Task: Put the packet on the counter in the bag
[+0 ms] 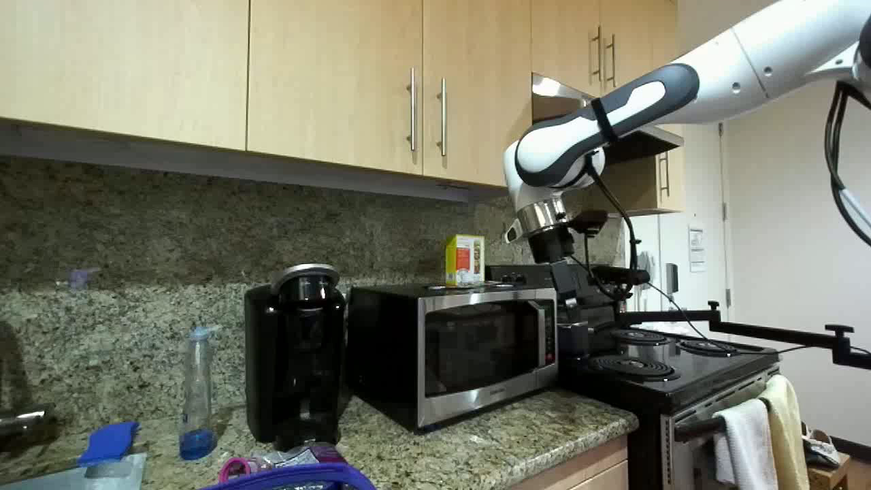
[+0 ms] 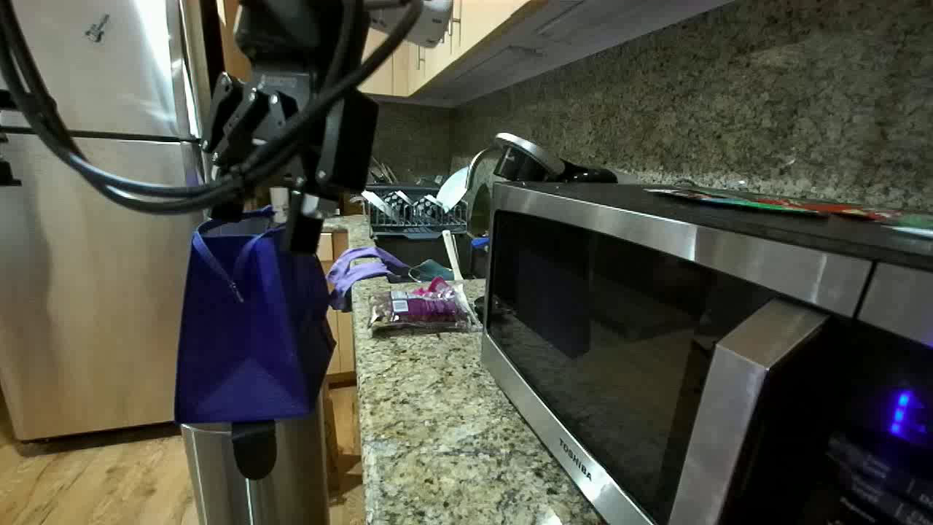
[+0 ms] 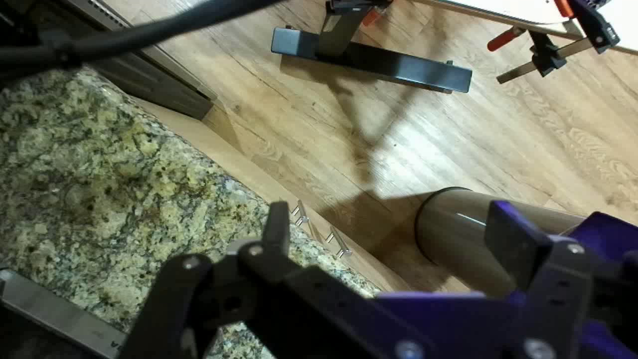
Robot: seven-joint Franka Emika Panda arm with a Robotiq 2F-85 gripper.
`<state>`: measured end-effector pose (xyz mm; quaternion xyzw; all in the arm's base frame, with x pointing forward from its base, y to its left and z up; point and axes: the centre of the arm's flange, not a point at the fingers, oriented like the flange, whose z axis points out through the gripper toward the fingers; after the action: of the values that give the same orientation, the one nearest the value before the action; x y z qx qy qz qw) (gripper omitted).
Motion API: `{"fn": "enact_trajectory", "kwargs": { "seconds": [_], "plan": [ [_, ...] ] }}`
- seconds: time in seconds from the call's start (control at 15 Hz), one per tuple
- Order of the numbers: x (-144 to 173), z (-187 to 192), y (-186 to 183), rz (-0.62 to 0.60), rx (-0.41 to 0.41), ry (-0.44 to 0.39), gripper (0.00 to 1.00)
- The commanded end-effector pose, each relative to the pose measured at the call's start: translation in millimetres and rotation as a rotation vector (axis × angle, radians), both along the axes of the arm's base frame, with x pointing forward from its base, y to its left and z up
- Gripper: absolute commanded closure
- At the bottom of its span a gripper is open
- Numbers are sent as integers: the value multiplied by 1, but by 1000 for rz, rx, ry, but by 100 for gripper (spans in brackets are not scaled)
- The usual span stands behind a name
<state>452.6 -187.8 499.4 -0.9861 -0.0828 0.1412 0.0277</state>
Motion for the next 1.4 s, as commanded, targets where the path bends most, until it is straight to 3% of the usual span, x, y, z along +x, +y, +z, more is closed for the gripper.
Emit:
{"fn": "enact_trajectory", "kwargs": {
  "seconds": [0.0, 0.27, 0.67, 0.8, 1.0, 1.33],
  "plan": [
    [0, 0, 0, 0, 0, 0, 0],
    [10, -4, 6, -33, 29, -52, 0],
    [51, -39, 64, -87, 204, -294, 0],
    [68, -59, 86, -105, 221, -355, 0],
    [95, -89, 126, -108, 190, -449, 0],
    [128, -111, 209, -28, 116, -502, 0]
  ]
}}
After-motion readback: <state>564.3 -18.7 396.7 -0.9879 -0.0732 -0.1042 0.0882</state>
